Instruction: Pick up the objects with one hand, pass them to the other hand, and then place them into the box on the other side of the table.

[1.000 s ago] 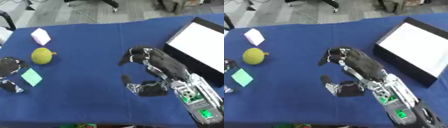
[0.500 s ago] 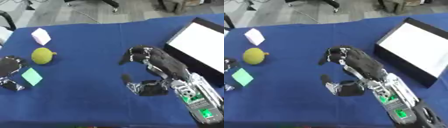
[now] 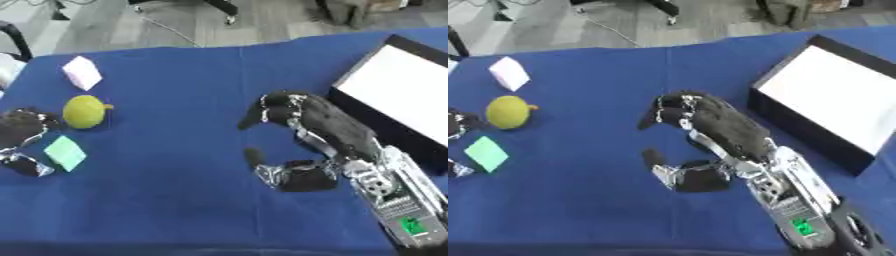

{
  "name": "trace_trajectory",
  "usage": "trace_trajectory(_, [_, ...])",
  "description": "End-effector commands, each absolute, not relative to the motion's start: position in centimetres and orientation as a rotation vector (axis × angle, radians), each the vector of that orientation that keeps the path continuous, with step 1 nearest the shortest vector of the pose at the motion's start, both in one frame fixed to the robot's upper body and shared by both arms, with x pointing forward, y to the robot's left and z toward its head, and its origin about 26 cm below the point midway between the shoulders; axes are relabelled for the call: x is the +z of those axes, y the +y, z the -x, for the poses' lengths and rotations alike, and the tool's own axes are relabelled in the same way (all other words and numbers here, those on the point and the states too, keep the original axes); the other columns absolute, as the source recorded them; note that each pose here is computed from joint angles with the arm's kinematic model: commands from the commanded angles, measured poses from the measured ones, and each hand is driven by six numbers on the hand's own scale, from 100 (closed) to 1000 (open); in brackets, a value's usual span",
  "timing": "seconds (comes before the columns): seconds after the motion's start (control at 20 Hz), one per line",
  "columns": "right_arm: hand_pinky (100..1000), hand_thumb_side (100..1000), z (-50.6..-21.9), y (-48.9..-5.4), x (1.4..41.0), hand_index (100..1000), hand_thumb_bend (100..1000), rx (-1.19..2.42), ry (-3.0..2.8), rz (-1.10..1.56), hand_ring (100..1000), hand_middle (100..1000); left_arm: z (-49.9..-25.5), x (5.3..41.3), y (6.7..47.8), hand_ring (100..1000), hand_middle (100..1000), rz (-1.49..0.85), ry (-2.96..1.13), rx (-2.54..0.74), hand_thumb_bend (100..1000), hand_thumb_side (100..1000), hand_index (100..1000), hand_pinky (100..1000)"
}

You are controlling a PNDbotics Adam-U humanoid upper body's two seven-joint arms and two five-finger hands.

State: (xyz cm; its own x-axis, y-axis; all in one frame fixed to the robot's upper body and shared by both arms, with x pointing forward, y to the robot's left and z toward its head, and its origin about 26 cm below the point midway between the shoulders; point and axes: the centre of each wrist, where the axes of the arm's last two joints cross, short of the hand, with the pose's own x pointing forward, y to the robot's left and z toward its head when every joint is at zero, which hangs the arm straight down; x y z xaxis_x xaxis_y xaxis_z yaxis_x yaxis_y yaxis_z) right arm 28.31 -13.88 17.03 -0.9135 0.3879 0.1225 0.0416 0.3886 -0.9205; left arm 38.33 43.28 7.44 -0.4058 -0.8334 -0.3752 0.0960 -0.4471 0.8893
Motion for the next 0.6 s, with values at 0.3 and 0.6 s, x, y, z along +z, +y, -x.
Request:
trace_trajectory(0.3, [756,349,-28.31,-13.75,17.49,702,100,1.532,-2.353,0.375,706,620,-38.71,9.35,43.84,704,631,-1.151,-1.061,-1.938,527,403,740,809])
trace_trajectory(0.6, [756,349,-28.32,-13.76,17.43,702,100,1.531,-2.351,0.373,706,620,-38.75,9.46,43.68,597,539,-1.165,-1.090,-1.922,445,370,634,779])
